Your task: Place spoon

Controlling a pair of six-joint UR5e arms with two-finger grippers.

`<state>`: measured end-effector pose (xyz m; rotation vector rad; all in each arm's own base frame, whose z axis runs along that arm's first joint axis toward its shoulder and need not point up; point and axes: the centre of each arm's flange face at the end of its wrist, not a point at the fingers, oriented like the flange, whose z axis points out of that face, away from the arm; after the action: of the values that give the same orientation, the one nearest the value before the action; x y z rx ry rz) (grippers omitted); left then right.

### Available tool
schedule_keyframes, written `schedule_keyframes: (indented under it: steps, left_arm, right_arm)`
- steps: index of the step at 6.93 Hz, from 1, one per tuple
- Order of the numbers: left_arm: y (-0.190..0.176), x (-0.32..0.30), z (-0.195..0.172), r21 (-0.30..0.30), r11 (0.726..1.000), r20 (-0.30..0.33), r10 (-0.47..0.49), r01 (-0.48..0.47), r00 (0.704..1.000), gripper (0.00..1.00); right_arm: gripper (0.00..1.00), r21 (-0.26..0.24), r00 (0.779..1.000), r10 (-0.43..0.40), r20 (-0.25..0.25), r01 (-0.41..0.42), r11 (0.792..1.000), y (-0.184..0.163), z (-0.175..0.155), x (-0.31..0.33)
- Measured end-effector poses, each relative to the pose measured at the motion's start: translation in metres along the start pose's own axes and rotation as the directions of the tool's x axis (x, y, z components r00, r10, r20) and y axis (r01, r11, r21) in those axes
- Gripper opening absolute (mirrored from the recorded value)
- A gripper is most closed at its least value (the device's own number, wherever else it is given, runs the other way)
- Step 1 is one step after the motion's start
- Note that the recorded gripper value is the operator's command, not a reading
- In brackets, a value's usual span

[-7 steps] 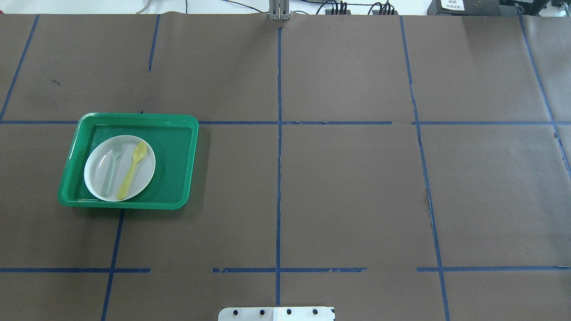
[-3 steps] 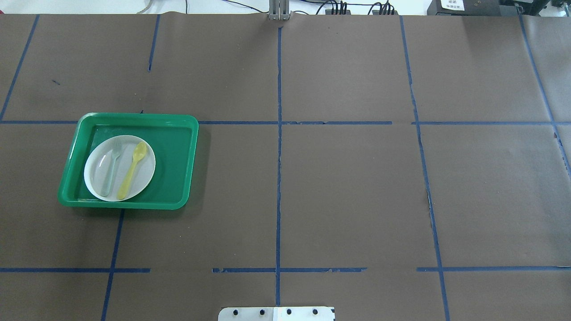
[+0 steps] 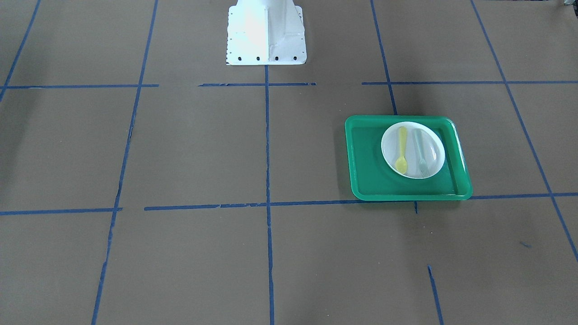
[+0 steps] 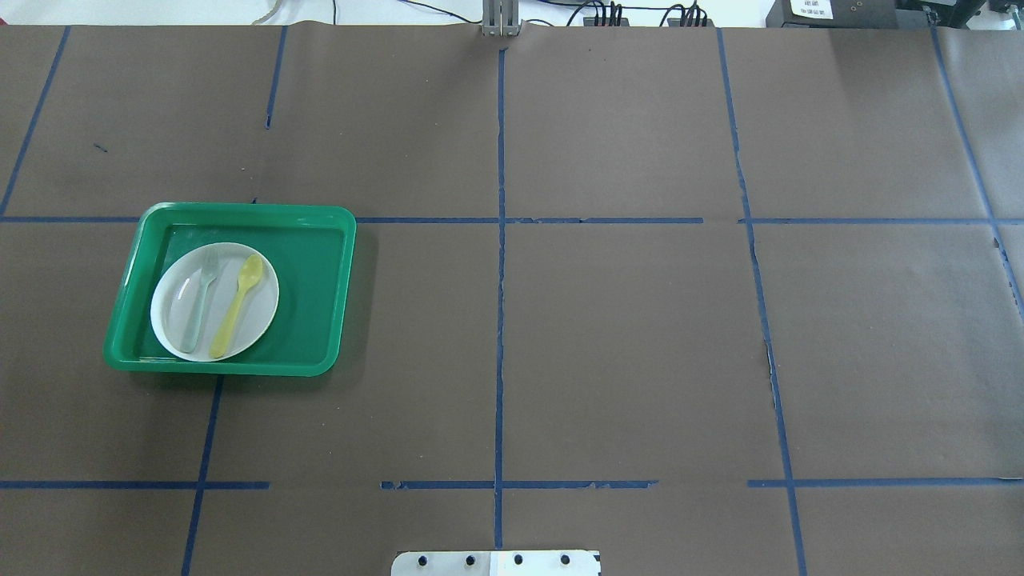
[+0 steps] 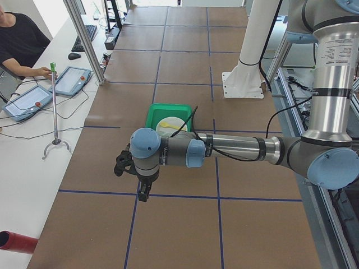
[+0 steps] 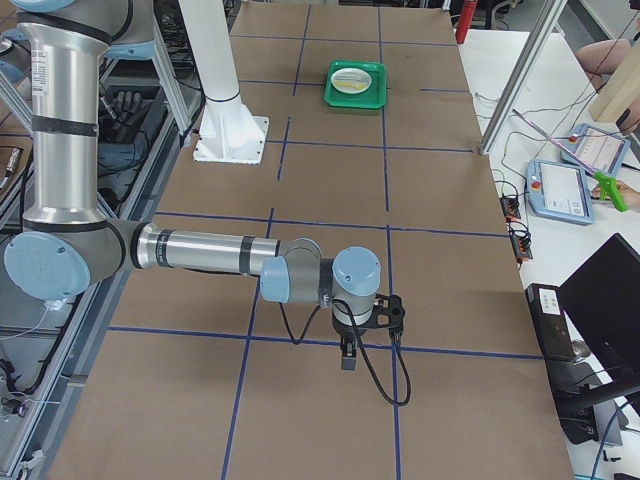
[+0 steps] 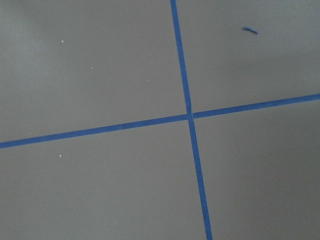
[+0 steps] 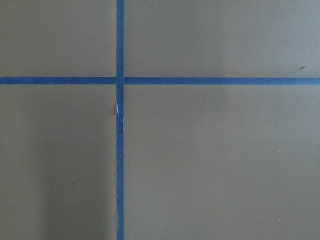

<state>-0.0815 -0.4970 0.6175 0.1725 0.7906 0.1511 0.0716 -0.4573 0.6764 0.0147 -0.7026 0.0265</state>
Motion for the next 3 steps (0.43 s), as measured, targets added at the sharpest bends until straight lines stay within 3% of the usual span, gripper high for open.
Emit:
schedule_keyframes:
  steps: [1, 3]
  left_arm:
    - [-0.018, 0.036, 0.023, -0.028, 0.999, -0.017, 0.038, -0.038, 0.999, 0.99]
    - [-0.06, 0.125, 0.059, -0.015, 0.999, -0.058, 0.039, -0.04, 0.998, 0.99]
  right_arm:
    - [1.0, 0.0, 1.0, 0.0, 0.0, 0.0, 1.0, 0.0, 0.0, 0.0]
    - [1.0, 0.0, 1.0, 0.0, 0.0, 0.0, 1.0, 0.0, 0.0, 0.0]
